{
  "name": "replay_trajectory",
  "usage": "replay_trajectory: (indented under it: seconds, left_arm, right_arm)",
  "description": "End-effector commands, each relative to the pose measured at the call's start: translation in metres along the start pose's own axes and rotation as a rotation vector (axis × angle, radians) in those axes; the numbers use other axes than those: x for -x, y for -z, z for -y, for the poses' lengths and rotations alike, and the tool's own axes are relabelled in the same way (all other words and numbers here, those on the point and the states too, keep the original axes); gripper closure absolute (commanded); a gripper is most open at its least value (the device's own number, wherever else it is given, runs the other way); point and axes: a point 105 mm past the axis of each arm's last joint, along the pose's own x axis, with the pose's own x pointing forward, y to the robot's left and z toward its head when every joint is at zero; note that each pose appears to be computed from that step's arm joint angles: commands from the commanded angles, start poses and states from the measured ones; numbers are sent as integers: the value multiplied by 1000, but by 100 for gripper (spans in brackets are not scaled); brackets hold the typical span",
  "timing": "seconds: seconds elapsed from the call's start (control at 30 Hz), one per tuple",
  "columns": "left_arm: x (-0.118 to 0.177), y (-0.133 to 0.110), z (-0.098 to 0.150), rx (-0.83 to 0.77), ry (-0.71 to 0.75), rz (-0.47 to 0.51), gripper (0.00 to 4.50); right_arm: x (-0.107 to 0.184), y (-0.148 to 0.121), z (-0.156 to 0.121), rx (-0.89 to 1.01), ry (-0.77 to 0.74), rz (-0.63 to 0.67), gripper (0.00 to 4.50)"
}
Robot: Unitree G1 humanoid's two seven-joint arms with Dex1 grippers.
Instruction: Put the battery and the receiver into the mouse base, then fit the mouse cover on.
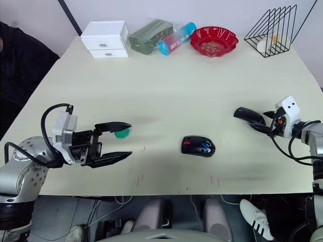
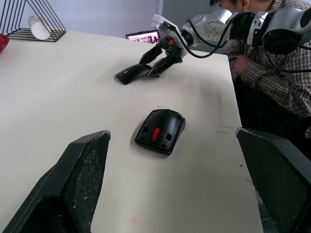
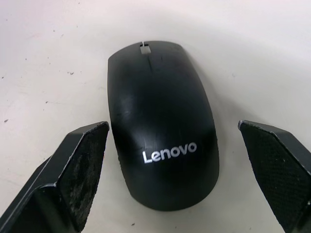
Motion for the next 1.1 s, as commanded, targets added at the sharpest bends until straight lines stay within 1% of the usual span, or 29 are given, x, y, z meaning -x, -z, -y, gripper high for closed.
replay_trajectory:
  seconds: [0.03, 0.43, 0.53, 0.63, 1.07, 1.1]
  left_arm:
    - [2, -7, -1, -45, 4, -1, 5]
    - [0, -7, -2, -52, 13, -4, 5]
    - [0, -6, -2, -53, 15, -7, 5]
    - [0, -6, -2, -54, 16, -7, 0]
    - [-2, -5, -3, -56, 28, -13, 0]
    - [-3, -5, -3, -56, 28, -13, 0]
  right_arm:
    - [1, -10, 0, 30, -3, 36, 1]
    - [6, -5, 1, 77, -25, -9, 1]
    - [7, -7, 2, 79, -18, 3, 1]
    - [6, -7, 2, 84, -19, 7, 83]
    - [7, -7, 1, 89, -28, 13, 83]
    - [7, -7, 1, 91, -28, 13, 137]
